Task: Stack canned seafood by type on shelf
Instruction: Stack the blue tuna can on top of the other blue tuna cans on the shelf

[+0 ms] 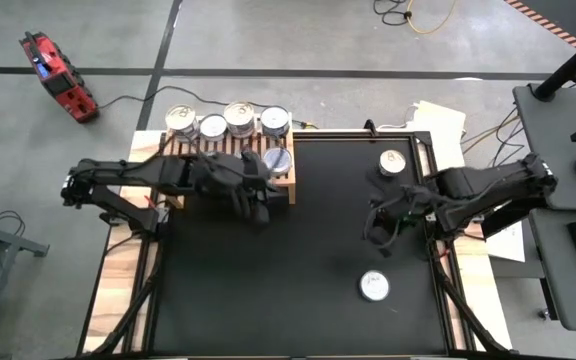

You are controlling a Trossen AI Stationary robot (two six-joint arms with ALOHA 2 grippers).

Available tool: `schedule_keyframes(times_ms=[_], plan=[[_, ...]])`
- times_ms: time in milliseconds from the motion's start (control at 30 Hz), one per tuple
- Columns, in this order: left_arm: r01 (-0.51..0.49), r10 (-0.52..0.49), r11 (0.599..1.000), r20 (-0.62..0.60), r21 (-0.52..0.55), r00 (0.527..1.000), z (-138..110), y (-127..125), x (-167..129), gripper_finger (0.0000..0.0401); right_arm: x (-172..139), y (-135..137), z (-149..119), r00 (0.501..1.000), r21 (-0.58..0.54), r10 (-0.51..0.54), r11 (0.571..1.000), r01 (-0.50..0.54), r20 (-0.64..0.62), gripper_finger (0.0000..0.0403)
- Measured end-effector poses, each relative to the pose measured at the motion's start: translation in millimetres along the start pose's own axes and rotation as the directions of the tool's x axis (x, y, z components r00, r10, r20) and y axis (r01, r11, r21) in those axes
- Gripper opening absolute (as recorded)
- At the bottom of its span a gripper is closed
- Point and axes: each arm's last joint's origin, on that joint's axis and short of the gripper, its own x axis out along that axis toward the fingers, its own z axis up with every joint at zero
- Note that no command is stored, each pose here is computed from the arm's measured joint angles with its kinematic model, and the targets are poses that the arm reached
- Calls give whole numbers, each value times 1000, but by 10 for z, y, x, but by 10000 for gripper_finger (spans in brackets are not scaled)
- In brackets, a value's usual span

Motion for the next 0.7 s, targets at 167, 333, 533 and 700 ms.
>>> schedule_keyframes(times_ms=[167,333,533,700], plan=[[27,-19,998,-144,51,989,-175,-115,96,0,281,-31,-270,995,137,-32,990,46,-99,13],[119,-99,988,-180,103,979,-253,-316,50,0,558,-40,-604,984,263,-20,963,67,-179,13],[213,-187,963,-164,163,969,-304,-569,-48,0,724,-109,-972,970,398,-84,901,171,-226,13],[256,-247,945,-68,201,967,-348,-633,-40,0,786,-178,-1183,962,437,-132,870,228,-240,13]])
